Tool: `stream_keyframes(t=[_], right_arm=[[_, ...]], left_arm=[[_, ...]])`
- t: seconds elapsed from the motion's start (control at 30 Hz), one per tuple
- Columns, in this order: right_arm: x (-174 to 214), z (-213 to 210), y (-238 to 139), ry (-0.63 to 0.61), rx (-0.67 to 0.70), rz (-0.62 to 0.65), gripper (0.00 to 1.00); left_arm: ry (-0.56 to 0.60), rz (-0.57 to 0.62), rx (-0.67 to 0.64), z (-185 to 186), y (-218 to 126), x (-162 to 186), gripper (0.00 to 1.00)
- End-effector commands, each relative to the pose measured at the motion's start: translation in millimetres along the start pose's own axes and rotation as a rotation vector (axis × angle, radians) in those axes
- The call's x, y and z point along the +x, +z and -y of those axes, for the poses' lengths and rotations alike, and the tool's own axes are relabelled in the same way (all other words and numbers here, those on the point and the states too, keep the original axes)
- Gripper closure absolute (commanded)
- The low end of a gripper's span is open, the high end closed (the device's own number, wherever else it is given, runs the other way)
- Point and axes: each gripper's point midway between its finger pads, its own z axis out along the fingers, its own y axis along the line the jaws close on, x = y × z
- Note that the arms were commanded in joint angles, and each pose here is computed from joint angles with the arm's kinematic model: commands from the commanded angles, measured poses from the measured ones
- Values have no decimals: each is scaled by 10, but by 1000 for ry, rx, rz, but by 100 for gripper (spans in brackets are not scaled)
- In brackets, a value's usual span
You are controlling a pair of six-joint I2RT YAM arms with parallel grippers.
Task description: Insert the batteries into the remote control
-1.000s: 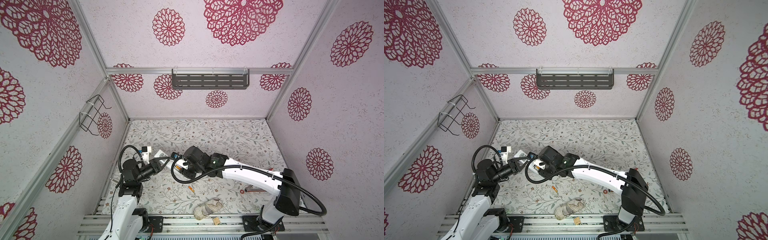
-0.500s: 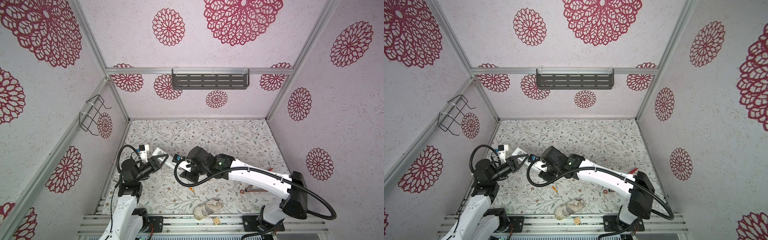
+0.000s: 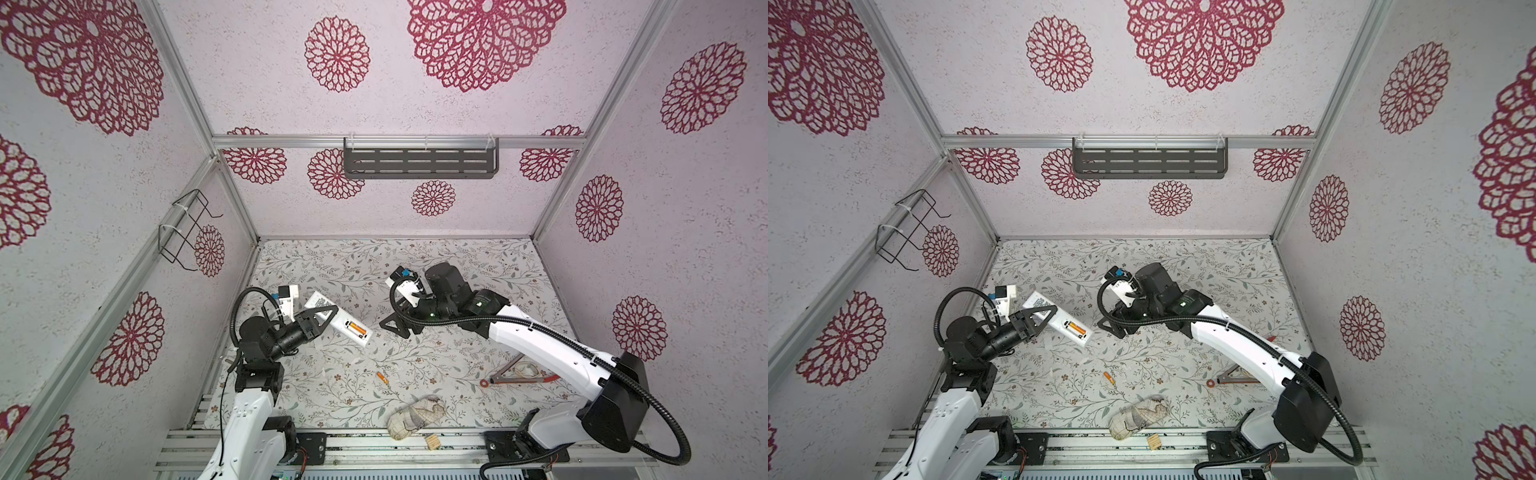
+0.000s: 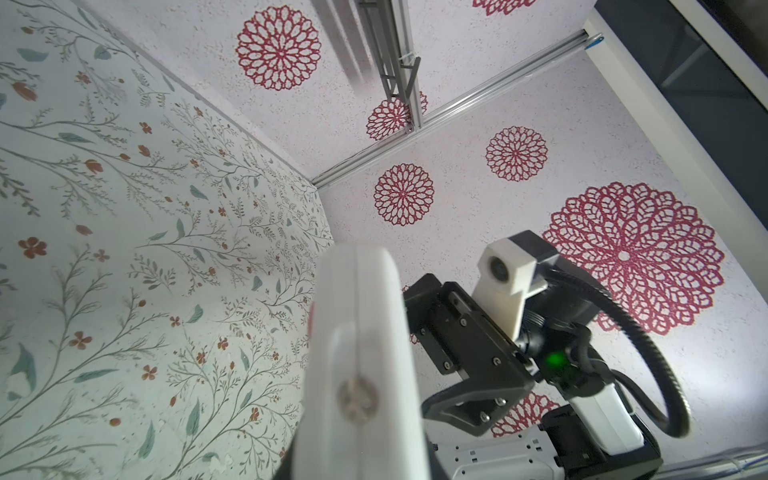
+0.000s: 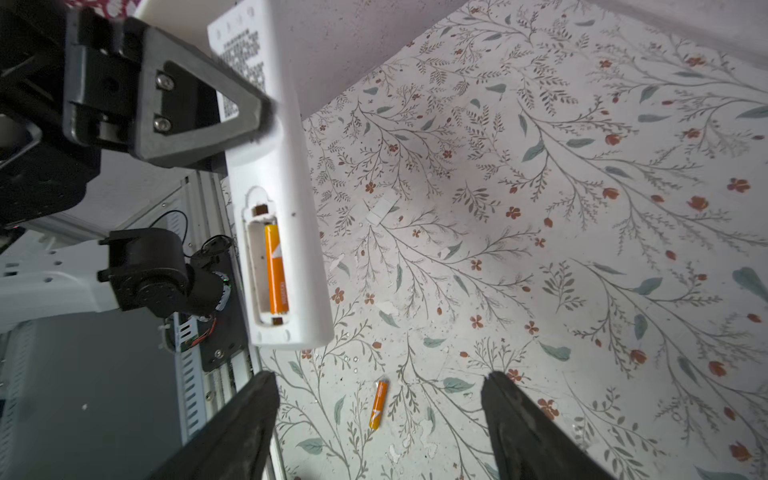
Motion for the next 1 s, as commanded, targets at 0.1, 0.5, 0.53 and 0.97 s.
stream_keyframes(t=[0.1,0.5,0.53,0.97], right_arm=[[-205,-588,-105,-31,-351,74,14],[-180,-691,21,5,-486,58,15],[-168,-693,31,4,-488,56,16],[-66,-736,174,-10,-487,35,25]], left_arm=[[85,-87,121,441,10,43,100],[148,-141,156,661,18,201,100],[150,-143,158,668,18,206,100],[150,-147,163,671,21,213,100]])
